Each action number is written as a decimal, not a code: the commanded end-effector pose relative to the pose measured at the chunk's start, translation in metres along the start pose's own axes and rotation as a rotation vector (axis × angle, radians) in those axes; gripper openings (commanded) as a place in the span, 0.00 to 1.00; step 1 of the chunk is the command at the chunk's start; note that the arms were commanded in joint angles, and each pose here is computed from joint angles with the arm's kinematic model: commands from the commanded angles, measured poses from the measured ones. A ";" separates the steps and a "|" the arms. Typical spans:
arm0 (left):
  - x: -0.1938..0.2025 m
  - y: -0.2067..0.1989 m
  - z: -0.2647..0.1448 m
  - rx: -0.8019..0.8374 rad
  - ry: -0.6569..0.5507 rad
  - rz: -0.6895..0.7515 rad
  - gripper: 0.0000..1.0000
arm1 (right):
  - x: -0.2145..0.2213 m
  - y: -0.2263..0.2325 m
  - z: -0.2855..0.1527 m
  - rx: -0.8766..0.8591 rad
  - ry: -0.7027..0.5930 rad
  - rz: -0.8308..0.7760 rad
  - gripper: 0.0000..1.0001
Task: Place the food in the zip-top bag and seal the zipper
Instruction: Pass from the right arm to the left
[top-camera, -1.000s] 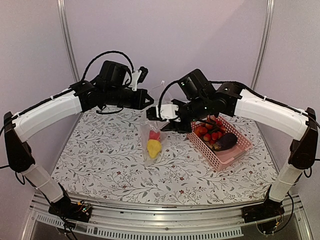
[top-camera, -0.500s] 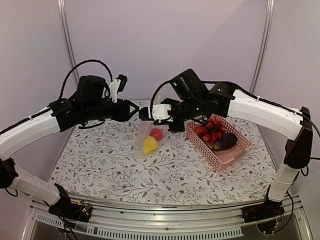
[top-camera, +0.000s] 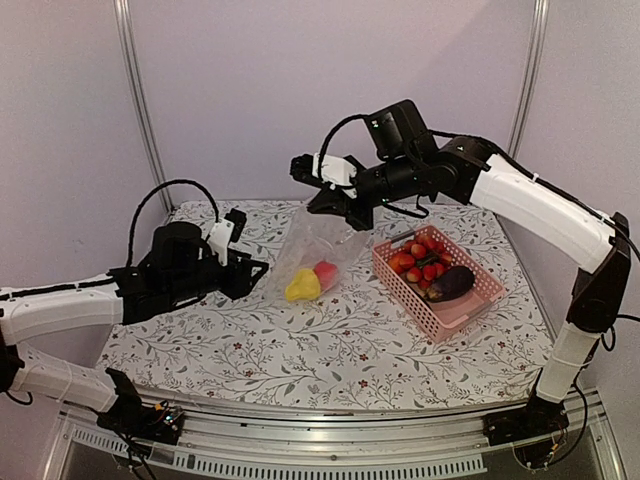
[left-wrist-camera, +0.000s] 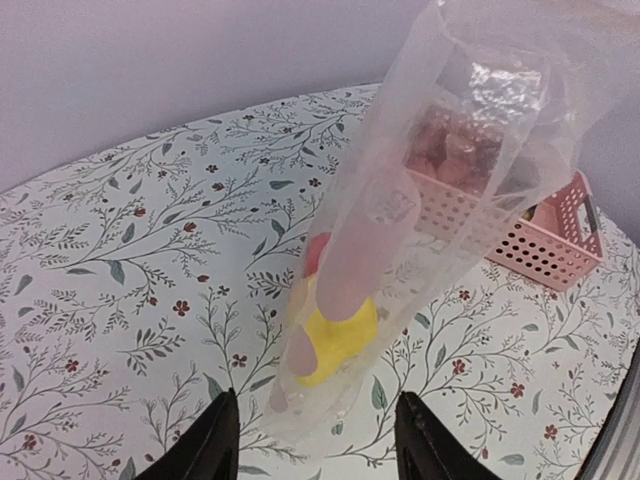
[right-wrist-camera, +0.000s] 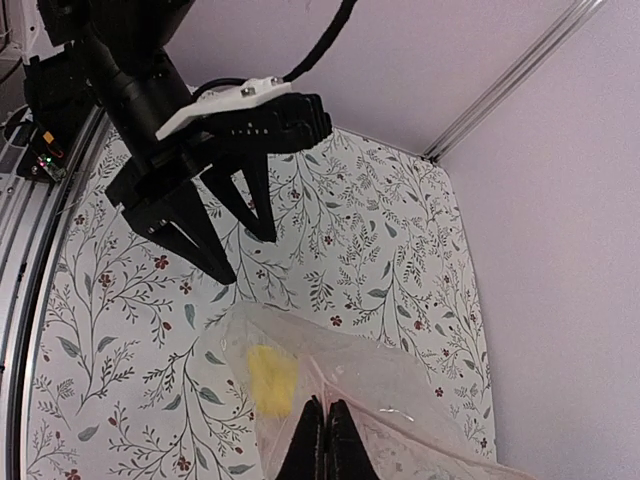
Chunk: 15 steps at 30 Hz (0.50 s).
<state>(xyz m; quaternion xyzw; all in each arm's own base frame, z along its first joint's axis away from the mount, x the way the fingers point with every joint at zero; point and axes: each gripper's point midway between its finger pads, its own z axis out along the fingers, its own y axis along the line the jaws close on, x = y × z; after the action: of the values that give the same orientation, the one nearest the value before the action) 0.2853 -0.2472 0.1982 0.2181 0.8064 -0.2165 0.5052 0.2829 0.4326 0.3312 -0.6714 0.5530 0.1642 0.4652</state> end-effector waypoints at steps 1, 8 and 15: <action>-0.008 0.000 0.022 -0.019 -0.054 0.084 0.53 | -0.024 0.000 -0.018 -0.055 -0.093 0.058 0.00; 0.004 -0.003 0.045 -0.006 0.014 0.133 0.50 | -0.025 -0.005 -0.025 -0.045 -0.096 0.051 0.00; -0.058 0.033 -0.015 -0.206 -0.023 0.071 0.68 | -0.017 -0.026 -0.011 0.007 -0.064 -0.002 0.00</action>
<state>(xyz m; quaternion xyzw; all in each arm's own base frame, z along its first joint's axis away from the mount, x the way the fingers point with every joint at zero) 0.3110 -0.2561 0.1969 0.2486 0.8089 -0.1577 0.5090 0.2788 0.4313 0.3550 -0.6647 0.5417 0.2053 0.4718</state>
